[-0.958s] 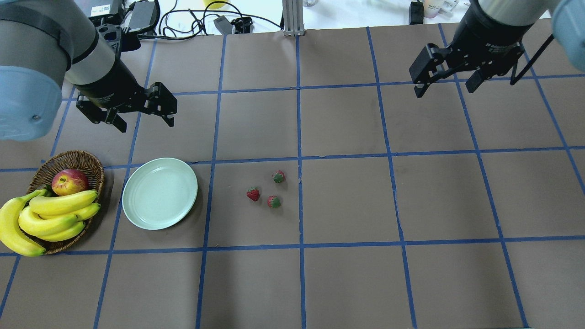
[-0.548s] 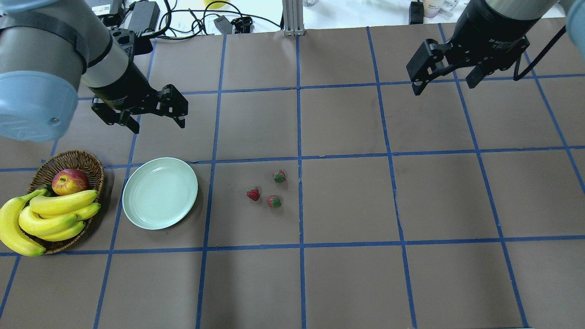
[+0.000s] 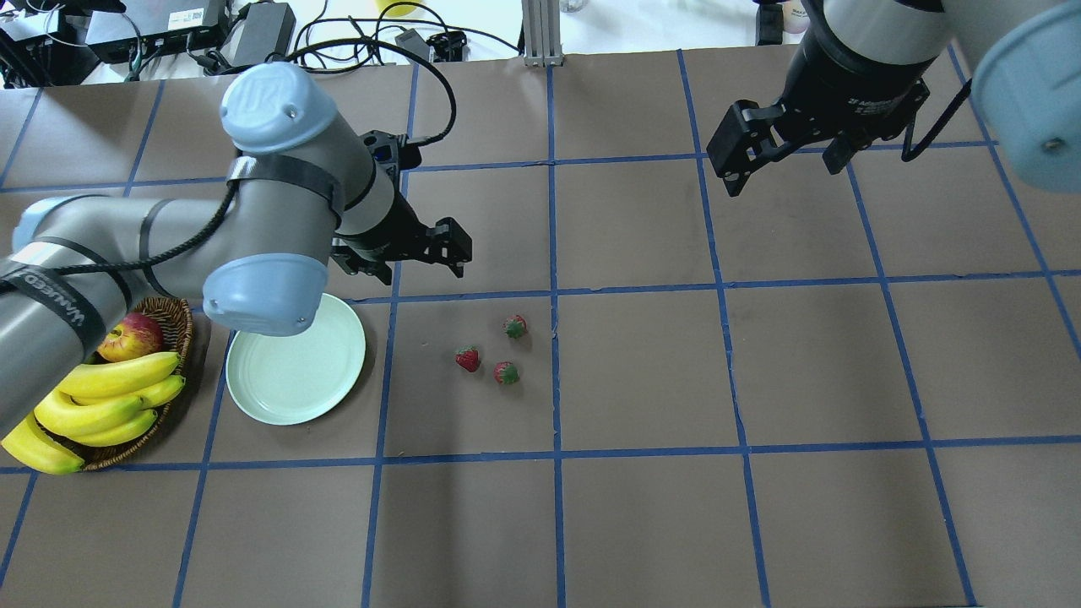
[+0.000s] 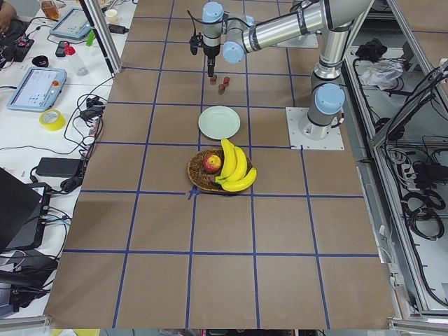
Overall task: Collect all strawberries into plate
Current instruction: 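Reach the left gripper over the grouped strawberries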
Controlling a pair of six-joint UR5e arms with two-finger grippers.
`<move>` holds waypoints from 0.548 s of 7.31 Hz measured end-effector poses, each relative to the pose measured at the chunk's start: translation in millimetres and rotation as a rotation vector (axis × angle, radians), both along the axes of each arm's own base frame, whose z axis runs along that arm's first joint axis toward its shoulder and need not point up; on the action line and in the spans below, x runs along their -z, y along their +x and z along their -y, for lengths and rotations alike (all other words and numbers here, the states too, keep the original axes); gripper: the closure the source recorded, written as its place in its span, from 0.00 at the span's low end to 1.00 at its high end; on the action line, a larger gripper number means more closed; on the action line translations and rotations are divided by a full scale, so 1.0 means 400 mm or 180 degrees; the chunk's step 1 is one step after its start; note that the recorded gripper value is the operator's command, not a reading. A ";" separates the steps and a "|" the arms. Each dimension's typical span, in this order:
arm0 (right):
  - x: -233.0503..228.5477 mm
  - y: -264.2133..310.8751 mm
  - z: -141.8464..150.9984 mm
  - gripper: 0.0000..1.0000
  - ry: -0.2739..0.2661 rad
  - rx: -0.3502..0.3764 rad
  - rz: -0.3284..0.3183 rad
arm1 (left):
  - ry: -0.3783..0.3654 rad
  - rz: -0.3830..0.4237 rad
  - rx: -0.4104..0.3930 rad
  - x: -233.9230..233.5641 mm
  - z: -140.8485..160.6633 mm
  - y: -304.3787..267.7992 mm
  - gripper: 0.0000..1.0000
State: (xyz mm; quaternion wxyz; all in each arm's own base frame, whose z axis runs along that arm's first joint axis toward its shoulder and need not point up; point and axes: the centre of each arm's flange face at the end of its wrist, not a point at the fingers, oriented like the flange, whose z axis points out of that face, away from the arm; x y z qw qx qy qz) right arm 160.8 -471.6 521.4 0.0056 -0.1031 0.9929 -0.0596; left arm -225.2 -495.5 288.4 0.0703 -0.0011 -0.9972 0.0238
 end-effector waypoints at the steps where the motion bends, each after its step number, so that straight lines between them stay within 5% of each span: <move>1: 0.009 -0.001 0.014 0.00 -0.0036 0.0009 -0.0004 | -0.0014 -0.0017 -0.0007 0.044 0.004 -0.038 0.00; 4: -0.007 -0.003 0.018 0.00 -0.0117 0.0015 -0.0002 | -0.0067 -0.0054 -0.0035 0.167 0.026 -0.115 0.00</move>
